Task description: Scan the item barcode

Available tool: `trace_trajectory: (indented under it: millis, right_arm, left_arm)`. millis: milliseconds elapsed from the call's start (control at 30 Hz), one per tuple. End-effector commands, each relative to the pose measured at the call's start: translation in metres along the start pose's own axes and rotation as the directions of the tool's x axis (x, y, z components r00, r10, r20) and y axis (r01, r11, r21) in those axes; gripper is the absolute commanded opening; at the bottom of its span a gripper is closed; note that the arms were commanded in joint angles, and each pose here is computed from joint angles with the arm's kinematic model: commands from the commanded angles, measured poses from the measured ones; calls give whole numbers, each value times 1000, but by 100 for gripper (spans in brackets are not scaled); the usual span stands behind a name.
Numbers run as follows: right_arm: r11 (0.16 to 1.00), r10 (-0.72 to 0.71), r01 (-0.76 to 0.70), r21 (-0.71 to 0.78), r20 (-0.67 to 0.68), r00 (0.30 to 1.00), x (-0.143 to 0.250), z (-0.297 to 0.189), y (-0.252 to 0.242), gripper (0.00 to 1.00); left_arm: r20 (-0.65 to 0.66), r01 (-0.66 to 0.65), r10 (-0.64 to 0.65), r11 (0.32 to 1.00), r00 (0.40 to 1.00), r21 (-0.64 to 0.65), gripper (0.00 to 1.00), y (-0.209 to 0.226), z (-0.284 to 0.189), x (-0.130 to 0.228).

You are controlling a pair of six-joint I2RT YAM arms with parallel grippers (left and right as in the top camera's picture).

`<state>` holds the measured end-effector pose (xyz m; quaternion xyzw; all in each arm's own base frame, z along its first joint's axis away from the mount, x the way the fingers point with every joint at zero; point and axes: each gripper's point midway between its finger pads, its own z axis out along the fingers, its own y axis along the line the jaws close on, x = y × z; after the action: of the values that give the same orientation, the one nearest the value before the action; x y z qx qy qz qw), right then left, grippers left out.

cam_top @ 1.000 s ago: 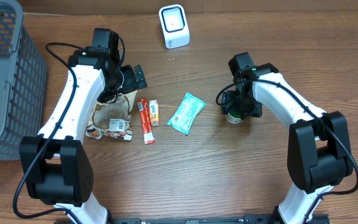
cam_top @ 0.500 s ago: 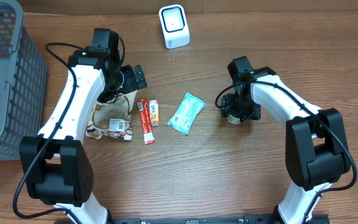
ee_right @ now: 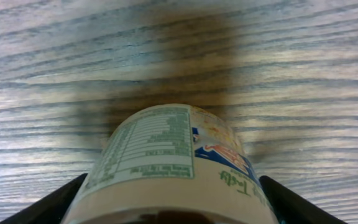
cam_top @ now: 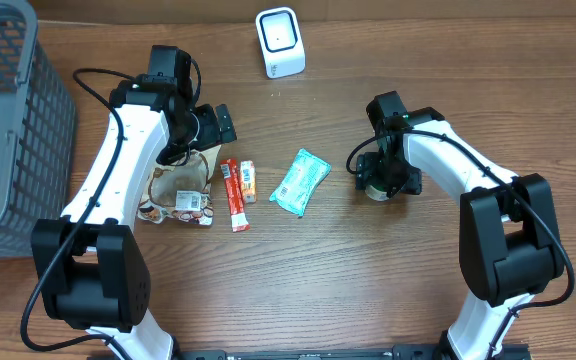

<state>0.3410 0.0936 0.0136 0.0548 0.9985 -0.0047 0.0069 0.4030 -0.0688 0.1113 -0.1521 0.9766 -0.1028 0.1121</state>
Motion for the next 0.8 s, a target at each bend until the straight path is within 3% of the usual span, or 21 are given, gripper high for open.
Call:
trace_trajectory:
  millis: [0,333,767]
  right_arm:
    - [1000,5,-5,-1,30,1000,-11,-8,2,83]
    - [1000,5,-5,1,25,1000,-12,-15,3,76]
    - [1000,5,-5,5,16,1000,-6,-4,0,79]
  left_arm:
    - [14,-1,1,1000,1000,16,99,-5,-5,-5]
    - [14,-1,1,1000,1000,16,100,-5,-5,-5]
    - [14,-1,1,1000,1000,16,100,-5,-5,-5]
